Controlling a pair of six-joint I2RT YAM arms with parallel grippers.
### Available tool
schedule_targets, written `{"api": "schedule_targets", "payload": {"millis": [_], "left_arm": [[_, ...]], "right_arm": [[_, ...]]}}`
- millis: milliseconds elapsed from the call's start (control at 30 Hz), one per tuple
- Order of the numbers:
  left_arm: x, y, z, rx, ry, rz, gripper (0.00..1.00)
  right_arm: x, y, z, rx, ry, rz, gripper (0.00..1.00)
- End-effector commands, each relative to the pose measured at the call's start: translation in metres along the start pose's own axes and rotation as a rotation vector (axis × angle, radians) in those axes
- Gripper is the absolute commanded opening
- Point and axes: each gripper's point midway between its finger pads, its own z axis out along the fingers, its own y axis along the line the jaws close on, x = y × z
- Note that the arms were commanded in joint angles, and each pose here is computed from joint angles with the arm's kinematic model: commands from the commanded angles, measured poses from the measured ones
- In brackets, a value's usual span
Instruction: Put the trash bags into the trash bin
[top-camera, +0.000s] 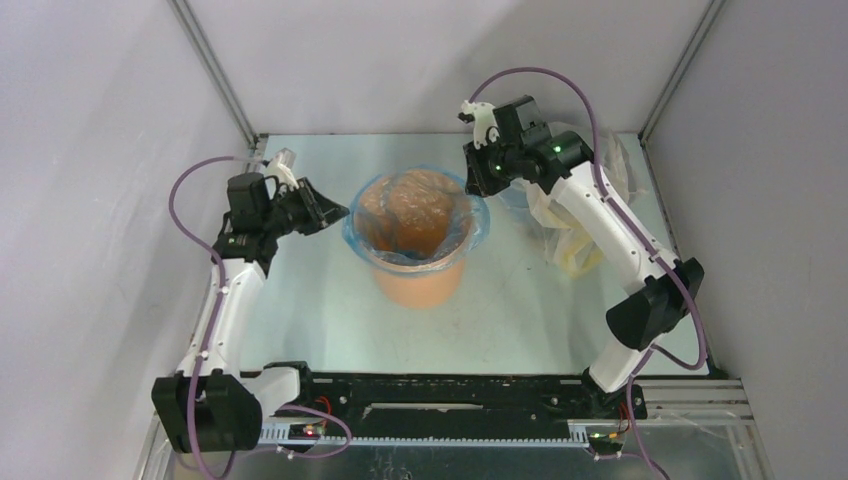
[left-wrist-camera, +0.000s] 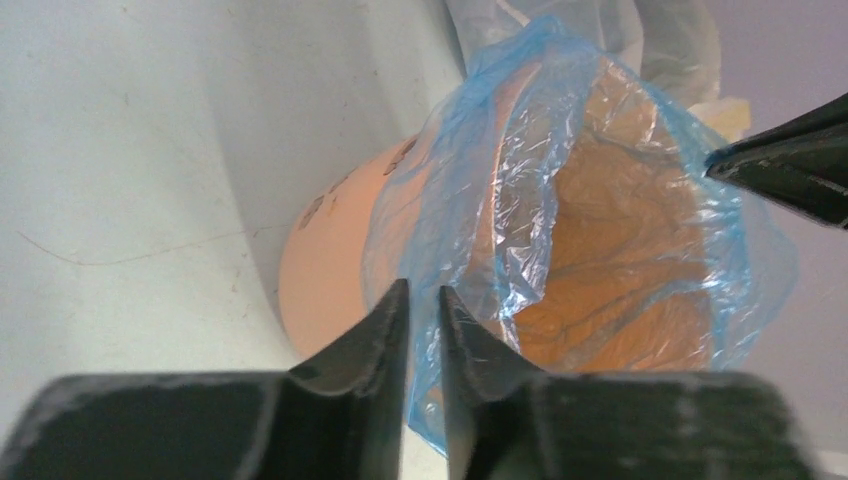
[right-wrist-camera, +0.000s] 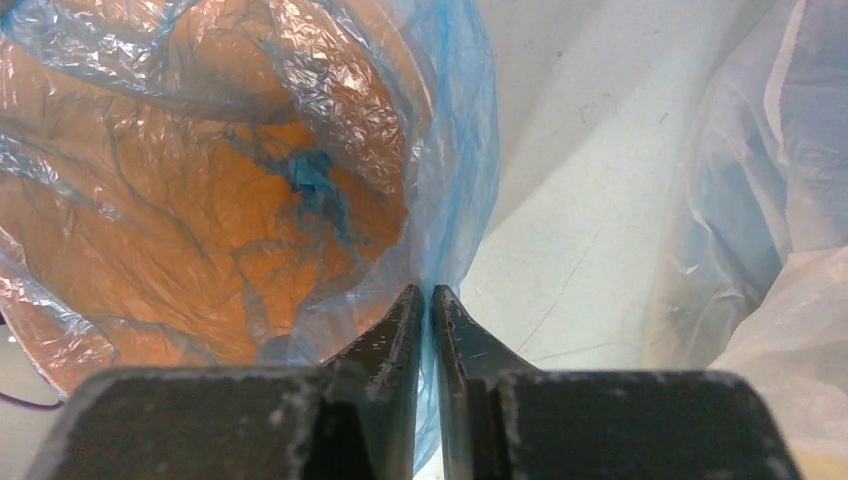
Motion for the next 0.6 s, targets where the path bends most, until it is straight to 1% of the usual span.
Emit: {"api": "schedule_targets", "payload": {"millis": [0, 67, 133, 167, 333, 567], "left_arm": [[-0.003, 0.002, 0.003, 0.01, -0.01, -0.001, 0.15], [-0.001, 0.008, 0.005, -0.013, -0.008, -0.017, 0.06], [0.003, 0.014, 0.008, -0.031, -0.005, -0.041, 0.01], [0.004, 0.015, 0.009, -0.036, -0.005, -0.052, 0.0], [0.007, 0.021, 0.014, -0.043, -0.003, -0.079, 0.0], [0.017, 0.029, 0.017, -0.058, 0.006, -0.11, 0.0]], "right_arm": [[-0.014, 0.004, -0.017, -0.019, -0.076, 0.005, 0.1], [-0.013, 0.002, -0.016, -0.017, -0.074, 0.012, 0.1], [-0.011, -0.002, -0.015, -0.01, -0.071, 0.029, 0.08], [-0.011, -0.006, -0.015, -0.005, -0.073, 0.043, 0.01], [-0.004, -0.023, -0.01, -0.015, -0.082, 0.121, 0.0], [0.019, -0.031, 0.009, -0.057, -0.022, 0.173, 0.08]]}}
